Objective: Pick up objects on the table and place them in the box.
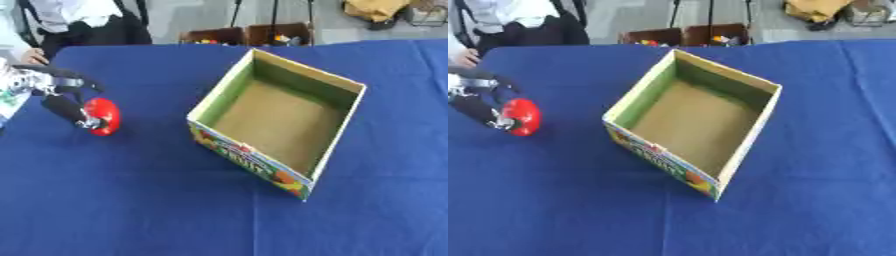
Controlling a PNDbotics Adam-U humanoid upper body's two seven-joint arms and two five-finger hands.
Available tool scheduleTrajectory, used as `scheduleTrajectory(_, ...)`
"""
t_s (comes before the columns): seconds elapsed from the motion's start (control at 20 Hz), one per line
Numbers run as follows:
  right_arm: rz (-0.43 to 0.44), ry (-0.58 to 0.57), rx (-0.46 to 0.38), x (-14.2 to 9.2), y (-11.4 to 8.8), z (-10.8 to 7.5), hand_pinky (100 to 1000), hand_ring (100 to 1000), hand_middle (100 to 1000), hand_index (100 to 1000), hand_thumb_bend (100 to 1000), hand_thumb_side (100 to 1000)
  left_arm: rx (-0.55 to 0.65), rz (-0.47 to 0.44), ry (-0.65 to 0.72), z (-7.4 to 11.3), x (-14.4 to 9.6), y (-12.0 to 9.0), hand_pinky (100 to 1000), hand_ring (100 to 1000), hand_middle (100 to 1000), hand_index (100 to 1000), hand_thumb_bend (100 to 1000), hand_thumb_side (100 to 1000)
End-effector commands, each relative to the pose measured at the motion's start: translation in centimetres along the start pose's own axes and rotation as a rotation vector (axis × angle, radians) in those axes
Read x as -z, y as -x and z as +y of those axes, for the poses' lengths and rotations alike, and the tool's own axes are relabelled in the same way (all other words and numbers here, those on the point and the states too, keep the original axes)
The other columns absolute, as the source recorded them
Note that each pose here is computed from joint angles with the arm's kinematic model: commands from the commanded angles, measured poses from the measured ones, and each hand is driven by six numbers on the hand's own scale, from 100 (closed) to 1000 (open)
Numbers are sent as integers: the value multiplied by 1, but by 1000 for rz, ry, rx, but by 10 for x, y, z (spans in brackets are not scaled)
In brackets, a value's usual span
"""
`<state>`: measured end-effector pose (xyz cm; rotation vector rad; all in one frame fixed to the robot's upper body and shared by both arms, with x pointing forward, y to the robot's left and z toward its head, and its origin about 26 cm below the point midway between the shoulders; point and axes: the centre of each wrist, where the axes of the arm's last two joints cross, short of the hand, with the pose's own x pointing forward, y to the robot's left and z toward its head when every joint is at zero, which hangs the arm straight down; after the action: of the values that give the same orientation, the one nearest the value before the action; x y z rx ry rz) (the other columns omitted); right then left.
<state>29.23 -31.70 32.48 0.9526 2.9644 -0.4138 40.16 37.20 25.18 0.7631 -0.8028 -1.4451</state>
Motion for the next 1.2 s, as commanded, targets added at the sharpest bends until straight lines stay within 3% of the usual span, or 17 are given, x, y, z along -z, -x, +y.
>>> scheduleTrajectory(0.05,-23,7,-7,7,-3,-5,718,771,756,841,100,1000,-19,21,-23,11,-6,8,571,833,1000,1000,416,509)
scheduleTrajectory(0.4,-18,7,-8,7,-3,-4,718,764,749,837,100,1000,-81,-19,-9,10,0,10,554,821,1000,1000,428,479)
scheduleTrajectory(0.75,-21,6,-5,7,-3,-3,718,754,739,835,100,1000,-122,-22,-2,10,4,13,630,885,1000,1000,420,488)
scheduleTrajectory(0.95,-20,3,-2,7,-3,-3,719,754,738,833,100,1000,-116,3,-2,10,6,11,661,937,1000,1000,520,560)
scheduleTrajectory(1.2,-18,1,-1,7,-3,-2,720,754,737,831,100,1000,-85,32,-18,12,6,11,654,924,1000,1000,543,585)
